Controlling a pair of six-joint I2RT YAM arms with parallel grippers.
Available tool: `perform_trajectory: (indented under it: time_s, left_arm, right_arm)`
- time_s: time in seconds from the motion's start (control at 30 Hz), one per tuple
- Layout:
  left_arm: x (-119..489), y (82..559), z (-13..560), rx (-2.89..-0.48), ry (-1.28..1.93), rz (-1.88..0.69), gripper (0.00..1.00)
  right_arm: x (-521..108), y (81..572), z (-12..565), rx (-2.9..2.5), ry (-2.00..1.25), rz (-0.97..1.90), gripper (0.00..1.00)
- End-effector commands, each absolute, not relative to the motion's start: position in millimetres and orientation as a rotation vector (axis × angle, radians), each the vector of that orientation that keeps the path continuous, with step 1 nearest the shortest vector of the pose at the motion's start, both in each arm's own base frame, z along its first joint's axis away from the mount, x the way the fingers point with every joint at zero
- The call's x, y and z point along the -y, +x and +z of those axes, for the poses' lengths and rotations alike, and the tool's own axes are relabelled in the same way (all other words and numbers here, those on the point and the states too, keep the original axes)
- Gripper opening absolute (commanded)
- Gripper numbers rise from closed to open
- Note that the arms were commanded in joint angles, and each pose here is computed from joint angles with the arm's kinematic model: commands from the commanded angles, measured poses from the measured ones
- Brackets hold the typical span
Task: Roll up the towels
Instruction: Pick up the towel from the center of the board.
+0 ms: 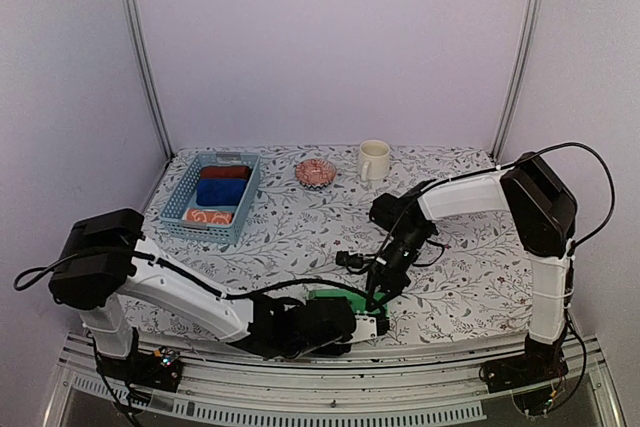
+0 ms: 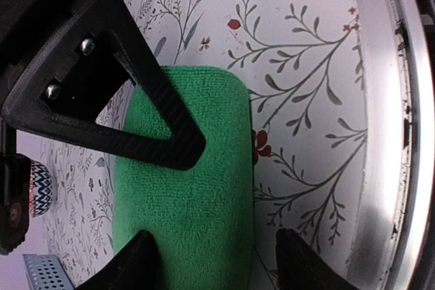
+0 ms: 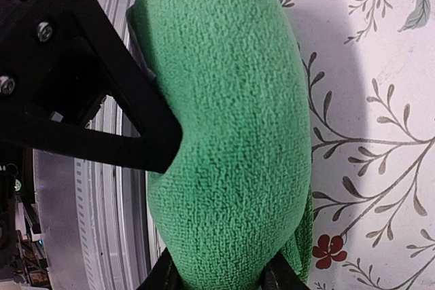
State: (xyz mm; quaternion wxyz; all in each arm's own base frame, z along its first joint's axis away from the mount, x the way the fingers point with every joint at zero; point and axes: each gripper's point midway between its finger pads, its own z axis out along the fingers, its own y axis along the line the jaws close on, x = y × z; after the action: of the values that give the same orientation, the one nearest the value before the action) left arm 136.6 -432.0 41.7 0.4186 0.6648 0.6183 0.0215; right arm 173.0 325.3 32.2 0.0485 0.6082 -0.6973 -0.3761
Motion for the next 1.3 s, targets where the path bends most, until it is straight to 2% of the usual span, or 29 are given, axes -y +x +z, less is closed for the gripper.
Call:
perform_trajectory:
  time_s: [0.0,0.43,0.53,0.63,0.7,0.83,0.97,1.03,1.13,1.27]
  left_arm:
    - [431.0,150.2,28.7,-1.478,1.728,0.254,0.62]
    - [416.9,175.6,-16.6,-1.463,1.8,0.443,0.57]
    - [417.8,181.9,-22.6,-1.462,1.794,0.47,0.54]
    - [419.8,186.5,-24.7,-1.462,1.79,0.471,0.46]
    - [421.6,188.9,-23.0,-1.465,1.778,0.461,0.39]
    - [424.2,197.8,-8.1,-1.476,1.725,0.429,0.19]
    - [423.3,210.3,15.7,-1.503,1.64,0.369,0.09]
    - [422.1,215.0,30.8,-1.507,1.607,0.325,0.05]
    - [419.5,225.5,63.1,-1.517,1.551,0.254,0.0]
    - [411.9,236.8,94.8,-1.534,1.514,0.182,0.0]
  right_arm:
    - [-300.3,152.7,1.6,2.087,1.724,-0.995,0.2]
    - [-307.6,154.8,20.9,2.054,1.566,-1.207,0.2]
    - [-312.3,155.6,34.9,2.022,1.514,-1.307,0.22]
    - [-314.8,157.9,46.9,2.007,1.512,-1.368,0.24]
    - [-315.4,160.5,55.1,2.003,1.503,-1.404,0.28]
    - [-308.5,168.2,74.6,2.033,1.525,-1.427,0.43]
    - [-289.1,182.8,111.3,2.117,1.589,-1.444,0.55]
    - [-276.2,192.6,130.9,2.179,1.623,-1.454,0.6]
    - [-256.1,204.7,158.6,2.277,1.674,-1.474,0.63]
    - [-235.2,216.3,163.2,2.392,1.695,-1.474,0.65]
